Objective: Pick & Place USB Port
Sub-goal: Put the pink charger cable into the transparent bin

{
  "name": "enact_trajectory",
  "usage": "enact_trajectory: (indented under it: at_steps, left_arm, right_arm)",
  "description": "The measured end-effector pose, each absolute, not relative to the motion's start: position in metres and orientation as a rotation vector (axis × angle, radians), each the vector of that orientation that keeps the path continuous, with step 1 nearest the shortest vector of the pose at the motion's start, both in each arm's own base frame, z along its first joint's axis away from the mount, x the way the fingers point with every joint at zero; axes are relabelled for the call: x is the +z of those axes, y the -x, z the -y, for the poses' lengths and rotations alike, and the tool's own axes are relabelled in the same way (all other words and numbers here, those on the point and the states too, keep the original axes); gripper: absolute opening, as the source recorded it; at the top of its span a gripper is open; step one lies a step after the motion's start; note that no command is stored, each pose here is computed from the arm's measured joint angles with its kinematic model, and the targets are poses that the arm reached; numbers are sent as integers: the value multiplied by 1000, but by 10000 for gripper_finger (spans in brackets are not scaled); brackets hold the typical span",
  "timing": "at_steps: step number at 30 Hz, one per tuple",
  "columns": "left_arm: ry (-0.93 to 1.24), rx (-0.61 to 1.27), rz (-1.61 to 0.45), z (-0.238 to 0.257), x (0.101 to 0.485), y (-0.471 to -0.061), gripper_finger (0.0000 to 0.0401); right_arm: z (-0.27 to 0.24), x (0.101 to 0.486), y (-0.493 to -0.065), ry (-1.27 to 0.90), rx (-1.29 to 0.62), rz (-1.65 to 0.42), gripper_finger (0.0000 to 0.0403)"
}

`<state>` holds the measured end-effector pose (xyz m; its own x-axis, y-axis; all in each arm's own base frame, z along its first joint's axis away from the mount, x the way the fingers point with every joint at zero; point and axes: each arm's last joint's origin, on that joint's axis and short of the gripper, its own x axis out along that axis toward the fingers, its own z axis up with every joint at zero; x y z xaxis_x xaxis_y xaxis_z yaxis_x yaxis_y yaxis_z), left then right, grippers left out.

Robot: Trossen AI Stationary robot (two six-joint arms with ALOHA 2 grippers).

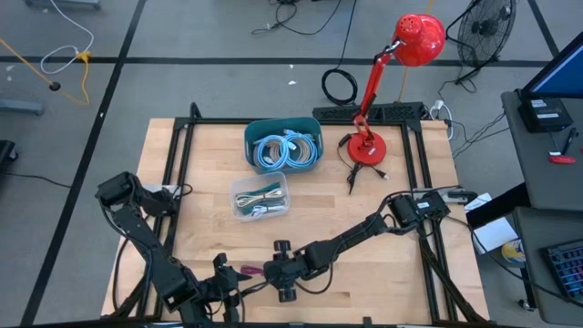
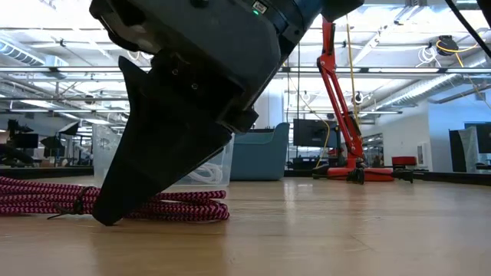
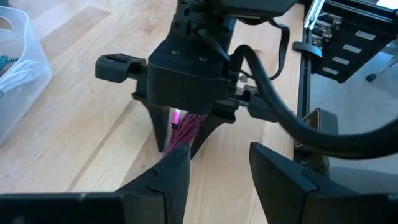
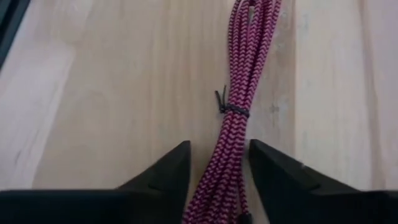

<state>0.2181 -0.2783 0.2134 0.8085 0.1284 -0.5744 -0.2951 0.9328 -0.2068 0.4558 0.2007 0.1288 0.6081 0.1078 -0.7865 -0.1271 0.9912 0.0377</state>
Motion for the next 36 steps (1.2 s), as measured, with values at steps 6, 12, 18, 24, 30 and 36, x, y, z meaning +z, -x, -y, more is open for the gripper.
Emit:
enact_trajectory:
  at_steps: [6, 12, 18, 24, 30, 36]
  left_arm:
    - [299, 227, -589, 279, 213, -217, 168]
    - [363, 179, -591, 286, 216, -217, 168]
    - [318, 78, -625, 294, 217, -213, 168]
    - [285, 65, -663, 295, 215, -208, 168]
    - [194, 185, -659, 282, 210, -205, 168]
    - [117, 464, -516, 252, 208, -209, 168]
  right_arm:
    - [-200, 129, -456, 38, 122, -901, 50]
    - [-196, 136, -454, 143, -29, -861, 26]
    - [-189, 180, -444, 229, -216, -766, 24]
    - [-188, 250, -426, 256, -302, -588, 17]
    - [-196, 305, -400, 253, -307, -457, 25]
    - [-217, 325, -382, 293, -259, -380, 18]
